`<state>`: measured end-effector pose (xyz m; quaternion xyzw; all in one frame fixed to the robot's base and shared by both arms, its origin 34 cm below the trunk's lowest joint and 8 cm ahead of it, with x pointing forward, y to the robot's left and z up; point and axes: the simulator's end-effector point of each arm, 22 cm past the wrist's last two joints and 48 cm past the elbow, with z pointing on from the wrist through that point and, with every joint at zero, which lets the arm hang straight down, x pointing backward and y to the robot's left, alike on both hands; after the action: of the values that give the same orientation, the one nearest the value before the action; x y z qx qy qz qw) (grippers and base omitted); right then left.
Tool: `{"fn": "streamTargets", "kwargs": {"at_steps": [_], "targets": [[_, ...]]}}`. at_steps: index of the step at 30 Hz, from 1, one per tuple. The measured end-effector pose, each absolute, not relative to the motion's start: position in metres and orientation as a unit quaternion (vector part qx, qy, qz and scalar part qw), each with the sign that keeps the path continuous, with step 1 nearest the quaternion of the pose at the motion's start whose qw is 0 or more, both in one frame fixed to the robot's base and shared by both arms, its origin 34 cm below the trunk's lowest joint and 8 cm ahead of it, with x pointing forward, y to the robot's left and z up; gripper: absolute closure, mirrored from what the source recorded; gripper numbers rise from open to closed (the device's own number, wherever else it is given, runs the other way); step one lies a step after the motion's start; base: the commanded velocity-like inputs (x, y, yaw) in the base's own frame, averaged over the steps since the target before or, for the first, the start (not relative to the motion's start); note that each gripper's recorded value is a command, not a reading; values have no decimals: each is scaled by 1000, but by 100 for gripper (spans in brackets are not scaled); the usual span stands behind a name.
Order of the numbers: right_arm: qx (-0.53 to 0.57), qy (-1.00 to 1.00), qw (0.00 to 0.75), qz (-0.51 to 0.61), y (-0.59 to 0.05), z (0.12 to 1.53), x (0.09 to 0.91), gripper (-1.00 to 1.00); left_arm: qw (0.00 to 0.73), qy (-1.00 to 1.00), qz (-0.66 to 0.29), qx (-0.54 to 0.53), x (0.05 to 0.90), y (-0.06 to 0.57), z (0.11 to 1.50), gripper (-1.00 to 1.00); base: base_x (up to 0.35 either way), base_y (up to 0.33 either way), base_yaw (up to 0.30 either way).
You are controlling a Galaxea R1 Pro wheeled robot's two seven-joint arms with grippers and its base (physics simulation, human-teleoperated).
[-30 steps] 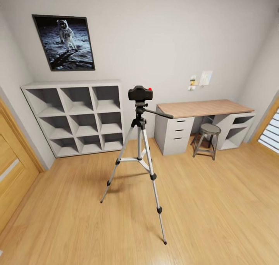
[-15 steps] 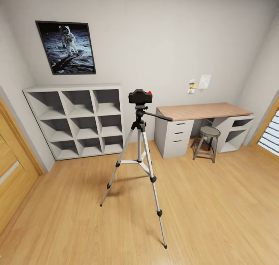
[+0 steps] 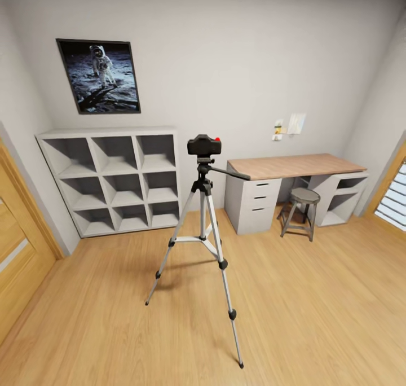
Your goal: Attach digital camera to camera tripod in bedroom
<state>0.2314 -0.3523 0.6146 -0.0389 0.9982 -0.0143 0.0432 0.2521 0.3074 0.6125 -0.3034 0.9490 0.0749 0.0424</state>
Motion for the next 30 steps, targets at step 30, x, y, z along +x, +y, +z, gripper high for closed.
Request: {"fn": "streamTargets", "kwargs": {"at_steps": [30], "targets": [[-39, 997, 69, -22, -354, 621, 250, -100, 65, 948, 67, -305, 271, 307, 620, -100, 0, 0, 0]]}}
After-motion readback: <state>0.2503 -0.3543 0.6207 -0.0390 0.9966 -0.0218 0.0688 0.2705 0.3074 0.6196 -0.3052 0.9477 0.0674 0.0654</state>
